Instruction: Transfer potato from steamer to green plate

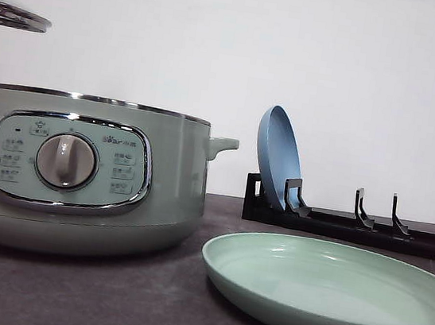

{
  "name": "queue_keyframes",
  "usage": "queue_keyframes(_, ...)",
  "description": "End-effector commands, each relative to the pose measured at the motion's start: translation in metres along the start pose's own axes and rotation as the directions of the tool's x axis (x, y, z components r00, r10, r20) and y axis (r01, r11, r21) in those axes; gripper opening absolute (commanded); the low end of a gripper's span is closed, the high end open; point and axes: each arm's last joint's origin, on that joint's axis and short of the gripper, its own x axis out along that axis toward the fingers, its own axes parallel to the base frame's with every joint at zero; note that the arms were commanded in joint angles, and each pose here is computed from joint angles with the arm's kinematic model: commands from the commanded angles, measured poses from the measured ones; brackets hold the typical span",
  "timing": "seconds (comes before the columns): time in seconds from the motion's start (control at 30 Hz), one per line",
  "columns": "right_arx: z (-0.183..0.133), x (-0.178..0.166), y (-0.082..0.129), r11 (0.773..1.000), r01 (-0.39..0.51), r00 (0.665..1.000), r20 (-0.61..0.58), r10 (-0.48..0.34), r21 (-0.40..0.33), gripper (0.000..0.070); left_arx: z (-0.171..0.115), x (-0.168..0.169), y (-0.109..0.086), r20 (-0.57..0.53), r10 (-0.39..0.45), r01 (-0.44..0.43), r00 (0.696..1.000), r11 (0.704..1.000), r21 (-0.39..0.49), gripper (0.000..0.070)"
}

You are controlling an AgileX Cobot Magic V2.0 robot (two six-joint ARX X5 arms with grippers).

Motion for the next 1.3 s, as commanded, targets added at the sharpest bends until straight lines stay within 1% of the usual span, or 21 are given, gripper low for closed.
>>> queue_keyframes(0.0, 0.016, 0.005, 0.0, 1.0, -0.004, 1.0, 0.017, 0.004, -0.006, 0.0458, 0.006, -0.009, 0.002, 0.066, 0.006, -0.006, 0.998, 1.0, -0.002, 0.0002)
queue_keyframes(0.13, 0.044, 0.025, -0.008, 1.0, 0.002, 1.0, 0.003, -0.002, -0.017, 0.0458, 0.006, -0.009, 0.002, 0.067, 0.006, -0.006, 0.998, 1.0, -0.002, 0.0002)
queue_keyframes(0.27, 0.068, 0.053, -0.019, 1.0, 0.003, 1.0, -0.019, -0.003, -0.016, 0.0458, 0.006, -0.009, 0.002, 0.069, 0.006, -0.006, 0.998, 1.0, -0.003, 0.0002)
queue_keyframes(0.47, 0.084, 0.102, -0.034, 1.0, 0.018, 0.998, -0.053, -0.019, -0.013, 0.0458, 0.006, -0.009, 0.002, 0.069, 0.006, -0.006, 0.998, 1.0, -0.003, 0.0002)
queue_keyframes(0.53, 0.084, 0.119, -0.037, 1.0, 0.023, 0.997, -0.07, -0.024, -0.014, 0.0458, 0.006, -0.009, 0.002, 0.069, 0.006, -0.006, 0.998, 1.0, -0.003, 0.0002)
queue_keyframes(0.63, 0.081, 0.144, -0.041, 0.998, 0.052, 0.993, -0.101, -0.053, -0.018, 0.0462, 0.006, -0.009, 0.002, 0.069, 0.006, -0.005, 0.998, 1.0, -0.003, 0.0002)
queue_keyframes(0.87, 0.063, 0.192, -0.046, 0.993, 0.11, 0.976, -0.182, -0.117, -0.047, 0.0472, 0.006, -0.009, 0.002, 0.069, 0.006, -0.005, 0.998, 1.0, -0.003, 0.0002)
queue_keyframes(1.07, 0.05, 0.219, -0.046, 0.988, 0.137, 0.96, -0.236, -0.149, -0.069, 0.0473, 0.006, -0.009, 0.001, 0.068, 0.006, -0.005, 0.998, 1.0, -0.003, 0.0002)
queue_keyframes(1.27, 0.04, 0.236, -0.047, 0.984, 0.162, 0.945, -0.276, -0.178, -0.08, 0.0473, 0.005, -0.009, 0.001, 0.064, 0.005, -0.005, 0.998, 1.0, -0.003, 0.0002)
